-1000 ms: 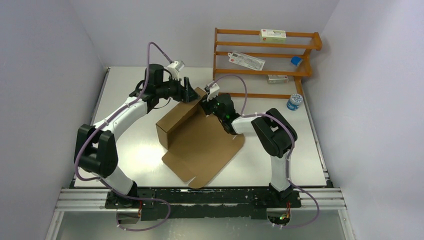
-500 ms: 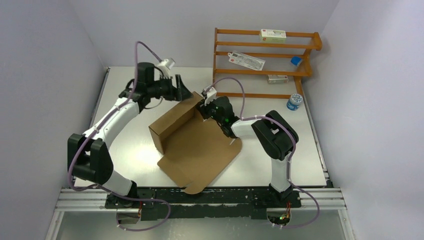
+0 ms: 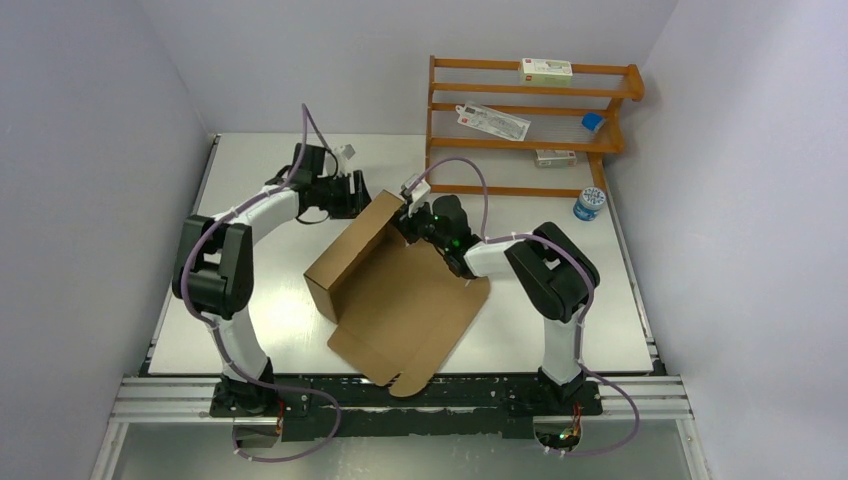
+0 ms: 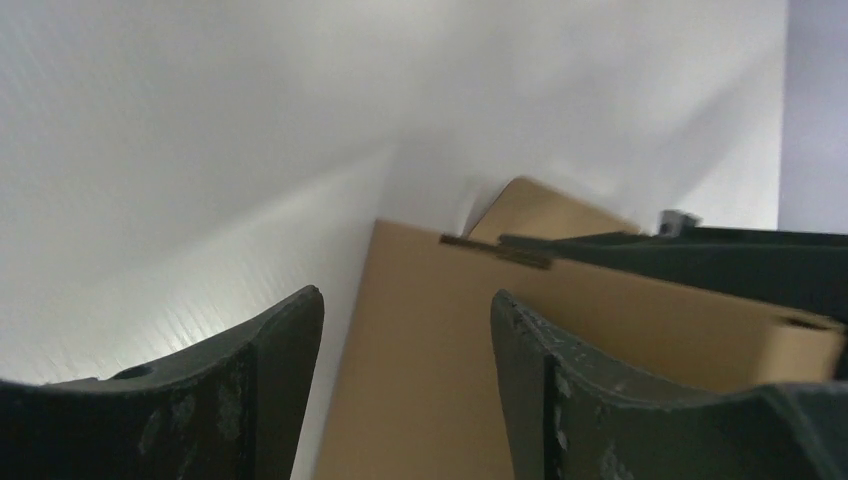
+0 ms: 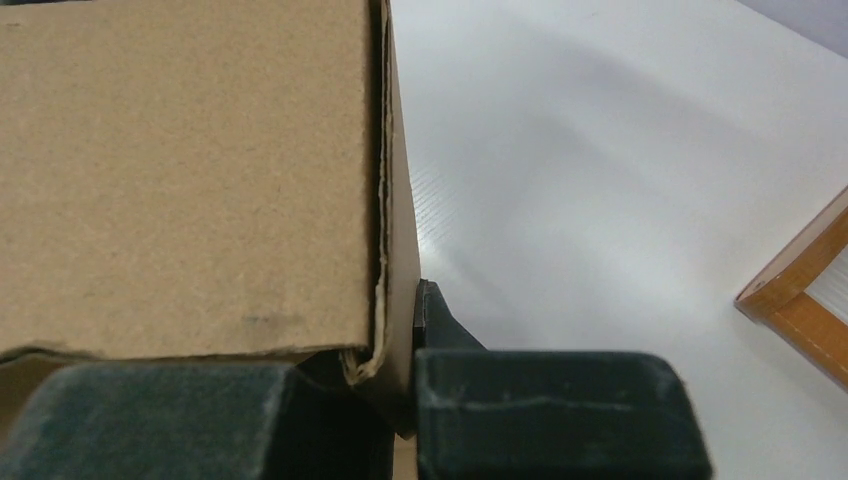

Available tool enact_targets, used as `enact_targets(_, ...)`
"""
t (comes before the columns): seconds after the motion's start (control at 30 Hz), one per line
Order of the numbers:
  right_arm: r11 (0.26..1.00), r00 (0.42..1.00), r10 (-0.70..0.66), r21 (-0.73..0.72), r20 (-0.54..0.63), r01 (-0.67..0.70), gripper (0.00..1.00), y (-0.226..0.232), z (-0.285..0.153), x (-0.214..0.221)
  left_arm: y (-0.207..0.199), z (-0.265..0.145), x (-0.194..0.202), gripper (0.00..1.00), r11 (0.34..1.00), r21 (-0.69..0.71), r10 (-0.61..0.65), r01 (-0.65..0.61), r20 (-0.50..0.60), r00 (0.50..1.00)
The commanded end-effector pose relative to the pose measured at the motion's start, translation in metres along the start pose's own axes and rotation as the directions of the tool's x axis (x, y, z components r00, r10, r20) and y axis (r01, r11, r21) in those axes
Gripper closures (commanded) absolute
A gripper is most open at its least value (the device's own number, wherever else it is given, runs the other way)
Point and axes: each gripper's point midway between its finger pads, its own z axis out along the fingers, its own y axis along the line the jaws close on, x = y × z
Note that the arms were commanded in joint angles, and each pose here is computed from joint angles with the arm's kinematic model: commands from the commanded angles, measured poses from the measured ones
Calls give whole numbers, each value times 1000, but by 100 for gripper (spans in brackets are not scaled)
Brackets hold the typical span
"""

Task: Fold the paper box

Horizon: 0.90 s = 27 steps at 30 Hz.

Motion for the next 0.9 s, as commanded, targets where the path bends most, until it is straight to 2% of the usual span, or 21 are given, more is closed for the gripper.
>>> enact_targets(0.0, 1000, 998, 1, 30, 63, -3, 100, -3, -3, -28, -11, 8, 21, 34, 998, 53, -22, 24, -25, 999)
enact_targets(0.2, 998, 998, 5, 57, 60, -9, 100, 0, 1, -28, -16, 25, 53, 37, 997, 73, -20, 27, -95, 995)
enact_targets(0.4, 997, 998, -36, 68, 41, 33, 100, 13, 7, -27, -34, 33, 57, 38, 994, 109, 41, -29, -109, 993)
enact_targets(0.53, 993, 999, -33, 112, 22, 30, 100, 14, 8, -22, -52, 27, 48, 38, 986, 135, 107, -97, -67, 992)
enact_targets(0.7, 973, 1000, 8, 231, -13, -5, 100, -4, 5, -14, -74, 8, 31, 39, 972, 183, 145, -150, 37, 989)
enact_targets(0.87, 976, 999, -17, 216, -46, 27, 100, -2, 5, -3, -100, -1, 25, 40, 943, 302, 118, -143, 99, 988)
